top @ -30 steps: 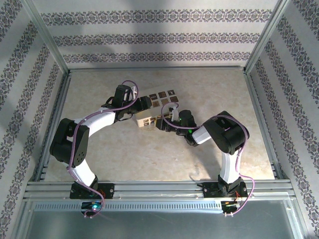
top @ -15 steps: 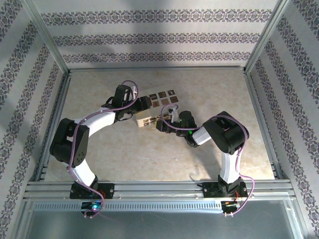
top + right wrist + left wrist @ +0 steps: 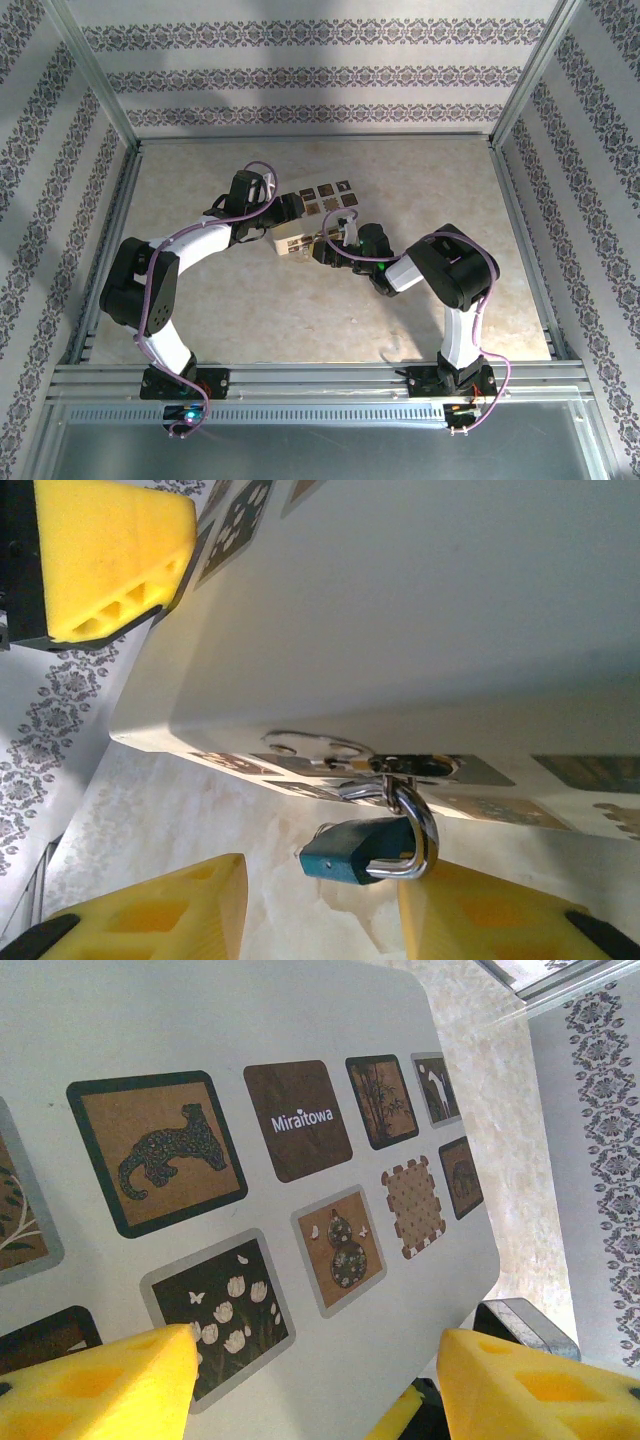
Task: Unlock a padlock with a key
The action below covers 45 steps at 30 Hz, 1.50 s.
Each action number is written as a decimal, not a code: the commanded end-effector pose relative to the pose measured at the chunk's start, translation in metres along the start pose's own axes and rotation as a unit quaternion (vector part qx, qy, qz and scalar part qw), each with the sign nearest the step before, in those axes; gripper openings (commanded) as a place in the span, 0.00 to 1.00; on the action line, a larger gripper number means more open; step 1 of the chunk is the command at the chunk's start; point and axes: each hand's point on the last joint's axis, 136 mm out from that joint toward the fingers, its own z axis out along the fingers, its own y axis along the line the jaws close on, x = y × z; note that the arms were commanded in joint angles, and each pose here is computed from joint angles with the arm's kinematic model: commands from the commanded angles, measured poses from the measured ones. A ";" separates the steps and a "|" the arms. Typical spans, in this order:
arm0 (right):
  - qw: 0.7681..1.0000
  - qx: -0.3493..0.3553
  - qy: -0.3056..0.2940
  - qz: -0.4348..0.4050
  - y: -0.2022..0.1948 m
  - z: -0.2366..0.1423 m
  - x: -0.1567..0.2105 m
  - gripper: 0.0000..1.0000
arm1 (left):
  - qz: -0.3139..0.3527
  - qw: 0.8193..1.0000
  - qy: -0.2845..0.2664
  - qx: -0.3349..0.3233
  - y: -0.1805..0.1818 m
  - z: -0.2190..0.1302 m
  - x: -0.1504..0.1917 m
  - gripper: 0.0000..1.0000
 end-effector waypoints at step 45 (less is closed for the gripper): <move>0.999 0.025 -0.021 0.042 -0.006 -0.012 -0.020 0.39 | 0.002 1.000 0.019 -0.012 0.010 0.003 0.012 0.65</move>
